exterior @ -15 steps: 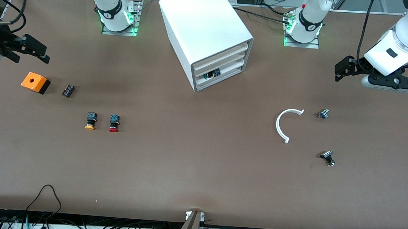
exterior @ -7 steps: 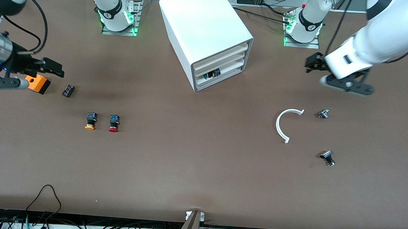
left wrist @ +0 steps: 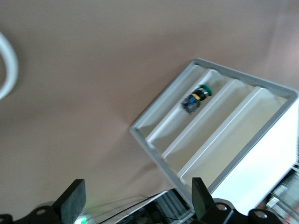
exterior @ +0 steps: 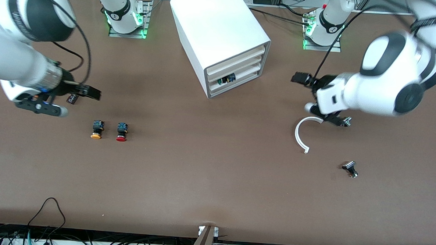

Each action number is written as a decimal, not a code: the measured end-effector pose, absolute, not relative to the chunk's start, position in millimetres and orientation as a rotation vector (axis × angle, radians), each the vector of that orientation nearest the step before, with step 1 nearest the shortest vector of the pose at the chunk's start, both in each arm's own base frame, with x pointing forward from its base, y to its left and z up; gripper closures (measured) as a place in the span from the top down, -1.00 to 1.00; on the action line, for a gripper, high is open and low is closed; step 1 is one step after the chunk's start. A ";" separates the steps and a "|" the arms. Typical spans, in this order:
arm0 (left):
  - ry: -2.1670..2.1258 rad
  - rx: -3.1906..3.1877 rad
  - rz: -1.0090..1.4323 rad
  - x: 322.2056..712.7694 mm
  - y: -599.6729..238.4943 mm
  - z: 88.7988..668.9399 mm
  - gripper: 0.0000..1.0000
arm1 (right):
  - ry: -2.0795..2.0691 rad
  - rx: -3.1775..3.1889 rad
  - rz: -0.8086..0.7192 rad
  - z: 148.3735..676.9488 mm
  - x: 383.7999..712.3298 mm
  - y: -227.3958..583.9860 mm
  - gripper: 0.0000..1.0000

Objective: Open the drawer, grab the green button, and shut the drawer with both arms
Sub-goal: 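Reach the left gripper to the drawer handle while the right gripper approaches the cabinet, then grip the drawer handle and pull the drawer open with the left gripper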

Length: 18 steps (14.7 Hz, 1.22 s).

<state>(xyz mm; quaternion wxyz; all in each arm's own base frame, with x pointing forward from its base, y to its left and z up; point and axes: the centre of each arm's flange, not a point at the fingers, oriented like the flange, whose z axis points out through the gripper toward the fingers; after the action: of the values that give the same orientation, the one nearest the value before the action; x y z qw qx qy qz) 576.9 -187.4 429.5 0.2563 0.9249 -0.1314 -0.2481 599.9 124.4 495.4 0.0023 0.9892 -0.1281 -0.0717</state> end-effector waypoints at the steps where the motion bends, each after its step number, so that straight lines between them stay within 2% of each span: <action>1: -0.370 2.454 -0.670 583.3 -189.7 408.9 1.00 | -0.457 3.093 -0.211 488.5 600.9 142.8 0.99; 7: -0.417 2.136 -0.627 590.1 -208.2 293.5 1.00 | -0.610 3.082 -0.128 436.6 612.8 214.0 0.99; 12: -0.426 1.938 -0.501 539.9 -208.8 211.3 1.00 | -0.667 3.079 -0.016 418.7 617.4 240.1 0.99; 14: -0.430 1.919 -0.506 524.1 -206.7 195.5 1.00 | -0.680 3.049 0.023 409.5 611.5 251.7 0.99; 18: -0.455 1.908 -0.452 498.1 -221.7 172.1 0.97 | -0.766 2.993 0.009 387.6 596.2 282.7 0.99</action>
<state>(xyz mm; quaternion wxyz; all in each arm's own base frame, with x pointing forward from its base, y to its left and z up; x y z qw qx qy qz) 498.1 -221.7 172.1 0.5348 0.8009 -0.1911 -0.1899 596.2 282.7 387.6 0.0258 0.9684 -0.2479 0.0030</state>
